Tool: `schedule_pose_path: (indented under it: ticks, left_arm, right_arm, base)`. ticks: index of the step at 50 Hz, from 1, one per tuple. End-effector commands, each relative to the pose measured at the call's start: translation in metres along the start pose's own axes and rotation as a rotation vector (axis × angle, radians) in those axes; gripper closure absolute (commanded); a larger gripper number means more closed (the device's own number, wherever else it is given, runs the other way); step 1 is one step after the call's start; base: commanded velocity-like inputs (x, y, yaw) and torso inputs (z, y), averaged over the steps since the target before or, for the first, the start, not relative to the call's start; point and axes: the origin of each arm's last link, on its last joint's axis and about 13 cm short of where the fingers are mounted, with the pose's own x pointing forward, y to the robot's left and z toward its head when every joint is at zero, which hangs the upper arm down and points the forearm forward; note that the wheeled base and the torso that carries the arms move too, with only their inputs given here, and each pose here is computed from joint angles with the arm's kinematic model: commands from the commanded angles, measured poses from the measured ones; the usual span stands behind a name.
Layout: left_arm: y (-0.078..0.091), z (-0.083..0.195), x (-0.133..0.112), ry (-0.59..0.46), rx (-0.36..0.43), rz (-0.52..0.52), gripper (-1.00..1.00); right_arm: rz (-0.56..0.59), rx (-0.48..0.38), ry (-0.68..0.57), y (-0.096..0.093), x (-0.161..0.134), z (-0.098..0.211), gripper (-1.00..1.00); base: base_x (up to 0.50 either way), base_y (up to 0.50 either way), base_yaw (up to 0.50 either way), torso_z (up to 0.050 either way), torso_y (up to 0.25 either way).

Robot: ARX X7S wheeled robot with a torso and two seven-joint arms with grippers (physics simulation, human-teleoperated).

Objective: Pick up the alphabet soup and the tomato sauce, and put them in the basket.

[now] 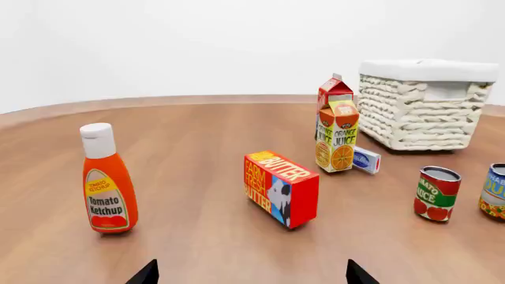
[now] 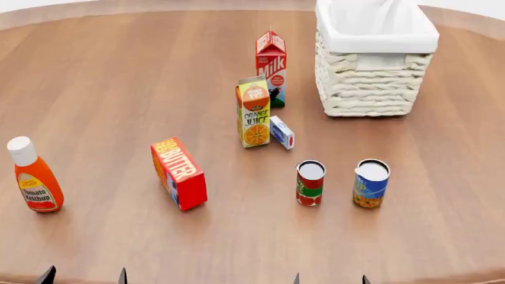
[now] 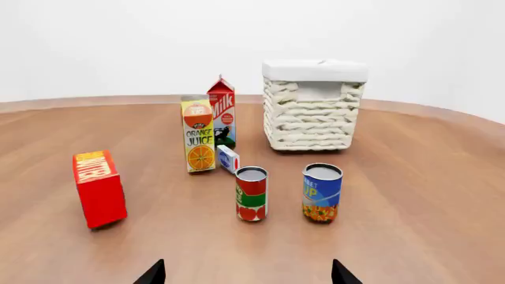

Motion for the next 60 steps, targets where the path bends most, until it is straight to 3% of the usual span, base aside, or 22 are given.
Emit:
schedule_pose_path:
  ticks: [1, 13, 21, 22, 24, 26, 29, 34, 37, 40, 48, 50, 52, 56, 60]
  left_arm:
    - [0.0, 0.0, 0.0, 0.0, 0.0, 0.0, -1.0]
    - [0.005, 0.007, -0.001, -0.025, 0.0, 0.011, -1.0]
    - [0.013, 0.066, -0.008, -0.2, 0.035, 0.016, -1.0]
    - [0.015, 0.078, -0.007, -0.245, 0.087, 0.047, -1.0]
    - [0.017, 0.093, -0.008, -0.296, 0.102, 0.049, -1.0]
    - [0.018, 0.114, -0.011, -0.362, 0.146, 0.069, -1.0]
    - [0.02, 0.135, -0.016, -0.431, 0.133, 0.085, -1.0]
    - [0.025, 0.162, -0.027, -0.534, 0.156, 0.1, -1.0]
    - [0.028, 0.18, -0.032, -0.592, 0.212, 0.131, -1.0]
    - [0.029, 0.196, -0.04, -0.665, 0.18, 0.142, -1.0]
    - [0.039, 0.208, -0.046, -0.79, 0.164, 0.186, -1.0]
    - [0.036, 0.212, -0.052, -0.803, 0.148, 0.115, -1.0]
    - [0.037, 0.215, -0.057, -0.821, 0.196, 0.131, -1.0]
    - [0.036, 0.218, -0.062, -0.806, 0.1, 0.181, -1.0]
    - [0.034, 0.219, -0.061, -0.813, 0.118, 0.173, -1.0]
  right_arm:
    - [0.0, 0.0, 0.0, 0.0, -0.001, 0.001, -1.0]
    - [-0.016, -0.04, -0.042, 0.003, 0.004, 0.01, -1.0]
    - [-0.044, -0.057, -0.251, 0.006, 0.009, 0.071, -1.0]
    - [-0.048, -0.075, -0.288, 0.005, 0.01, 0.083, -1.0]
    - [-0.043, -0.079, -0.329, 0.006, 0.011, 0.088, -1.0]
    - [-0.053, -0.109, -0.386, 0.004, 0.01, 0.115, -1.0]
    - [-0.064, -0.106, -0.428, 0.001, 0.01, 0.134, -1.0]
    - [-0.069, -0.103, -0.51, -0.004, 0.004, 0.155, -1.0]
    - [-0.089, -0.114, -0.536, -0.008, 0.001, 0.165, -1.0]
    - [-0.094, -0.112, -0.557, -0.01, -0.001, 0.172, -1.0]
    - [-0.09, -0.114, -0.614, -0.012, -0.004, 0.188, -1.0]
    - [-0.086, -0.12, -0.624, -0.011, -0.005, 0.191, -1.0]
    - [-0.088, -0.114, -0.627, -0.011, -0.003, 0.182, -1.0]
    - [-0.082, -0.121, -0.635, -0.01, -0.007, 0.193, -1.0]
    - [-0.086, -0.137, -0.656, -0.01, -0.01, 0.199, -1.0]
  base:
    - [0.0, 0.0, 0.0, 0.0, 0.0]
    - [0.0, 0.0, 0.0, 0.0, 0.0]
    - [0.0, 0.0, 0.0, 0.0, 0.0]
    - [0.0, 0.0, 0.0, 0.0, 0.0]
    - [0.0, 0.0, 0.0, 0.0, 0.0]
    - [0.0, 0.0, 0.0, 0.0, 0.0]
    - [0.0, 0.0, 0.0, 0.0, 0.0]
    - [0.0, 0.0, 0.0, 0.0, 0.0]
    - [0.0, 0.0, 0.0, 0.0, 0.0]
    - [0.0, 0.0, 0.0, 0.0, 0.0]
    - [0.0, 0.0, 0.0, 0.0, 0.0]
    - [0.0, 0.0, 0.0, 0.0, 0.0]
    - [0.0, 0.0, 0.0, 0.012, 0.0]
    - [0.0, 0.0, 0.0, 0.049, 0.0]
    - [0.0, 0.0, 0.0, 0.05, 0.0]
